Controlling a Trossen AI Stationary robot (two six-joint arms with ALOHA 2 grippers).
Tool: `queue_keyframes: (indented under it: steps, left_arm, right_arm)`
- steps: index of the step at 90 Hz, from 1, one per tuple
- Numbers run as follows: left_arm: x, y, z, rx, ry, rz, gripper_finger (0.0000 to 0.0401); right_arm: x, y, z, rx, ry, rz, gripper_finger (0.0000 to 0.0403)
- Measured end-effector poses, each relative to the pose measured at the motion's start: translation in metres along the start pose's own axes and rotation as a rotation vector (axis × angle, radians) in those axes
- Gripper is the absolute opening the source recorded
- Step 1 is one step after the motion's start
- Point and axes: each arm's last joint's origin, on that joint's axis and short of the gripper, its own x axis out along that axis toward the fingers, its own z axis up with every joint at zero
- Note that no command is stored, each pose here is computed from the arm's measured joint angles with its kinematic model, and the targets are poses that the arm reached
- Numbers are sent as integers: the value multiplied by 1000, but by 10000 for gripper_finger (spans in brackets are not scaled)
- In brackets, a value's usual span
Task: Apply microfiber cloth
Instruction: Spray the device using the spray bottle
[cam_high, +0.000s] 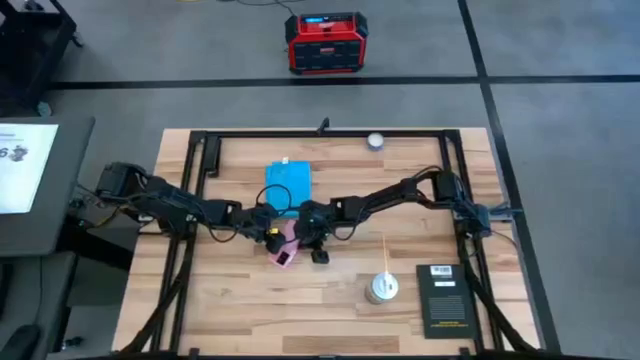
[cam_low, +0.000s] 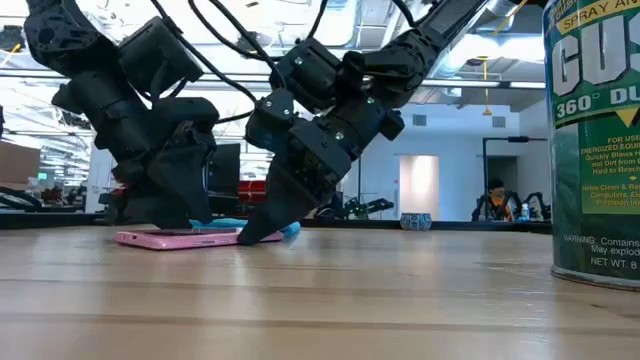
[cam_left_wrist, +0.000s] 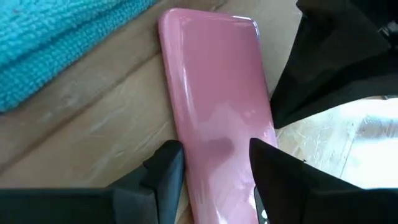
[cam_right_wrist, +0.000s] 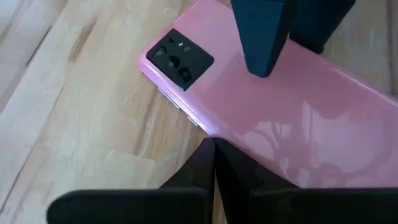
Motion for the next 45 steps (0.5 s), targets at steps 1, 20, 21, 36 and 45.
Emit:
queue_keyframes:
  steps: [1, 20, 21, 36, 45]
  left_arm:
    - [0, 0, 0, 1, 0, -2, 160]
    - [1, -6, -3, 13, 25, -63, 160]
    - [1, -7, -3, 14, 33, -78, 160]
    - [-1, -21, -3, 42, 82, -225, 160]
    - [-2, -22, -4, 54, 76, -231, 159]
  right_arm:
    - [0, 0, 0, 1, 0, 0, 0]
    - [0, -1, 0, -5, -1, -2, 0]
    - [0, -1, 0, -6, -3, -6, 0]
    - [0, -4, 4, -11, -29, -38, 0]
    - [0, -4, 3, -10, -24, -37, 0]
